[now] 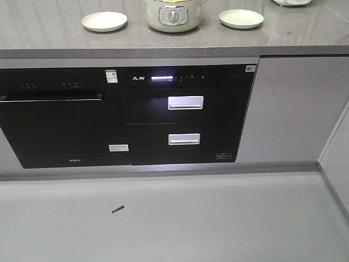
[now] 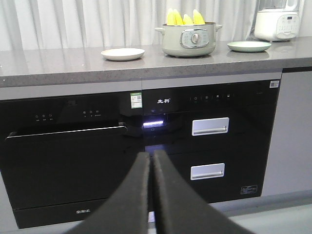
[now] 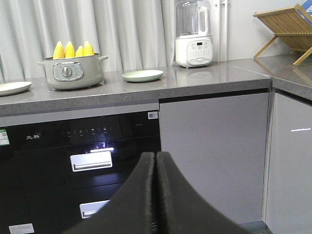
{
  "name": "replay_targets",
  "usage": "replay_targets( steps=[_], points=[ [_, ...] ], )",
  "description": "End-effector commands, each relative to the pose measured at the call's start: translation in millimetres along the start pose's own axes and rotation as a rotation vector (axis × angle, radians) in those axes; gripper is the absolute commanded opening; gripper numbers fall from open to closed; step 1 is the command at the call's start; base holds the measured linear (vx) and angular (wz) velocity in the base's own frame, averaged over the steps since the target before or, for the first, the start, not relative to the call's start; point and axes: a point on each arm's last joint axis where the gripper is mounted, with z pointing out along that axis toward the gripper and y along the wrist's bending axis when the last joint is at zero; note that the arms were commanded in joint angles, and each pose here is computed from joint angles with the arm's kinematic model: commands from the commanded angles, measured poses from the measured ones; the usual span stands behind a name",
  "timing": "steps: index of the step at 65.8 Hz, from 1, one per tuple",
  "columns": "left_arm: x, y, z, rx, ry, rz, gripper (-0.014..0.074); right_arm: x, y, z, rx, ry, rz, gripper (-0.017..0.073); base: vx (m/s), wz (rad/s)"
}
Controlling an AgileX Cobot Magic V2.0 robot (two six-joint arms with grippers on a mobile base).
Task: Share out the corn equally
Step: 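Continue driving forward toward the counter front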
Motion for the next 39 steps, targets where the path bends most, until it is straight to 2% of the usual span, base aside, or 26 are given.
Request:
replay_targets(
  steps=[1, 39],
  points=[
    [-2.4, -0.1, -0.6, 0.003, -0.072, -0.01, -0.0006, -4.4, -0.9, -0.2, 0.011, -0.069, -0.012, -0.0003, 0.05, -0.01],
    [-2.4, -0.1, -0.6, 0.003, -0.072, -0.01, -0.0006, -4.4, -0.9, -0.2, 0.011, -0.069, -0.012, -0.0003, 0.06, -0.01]
  ],
)
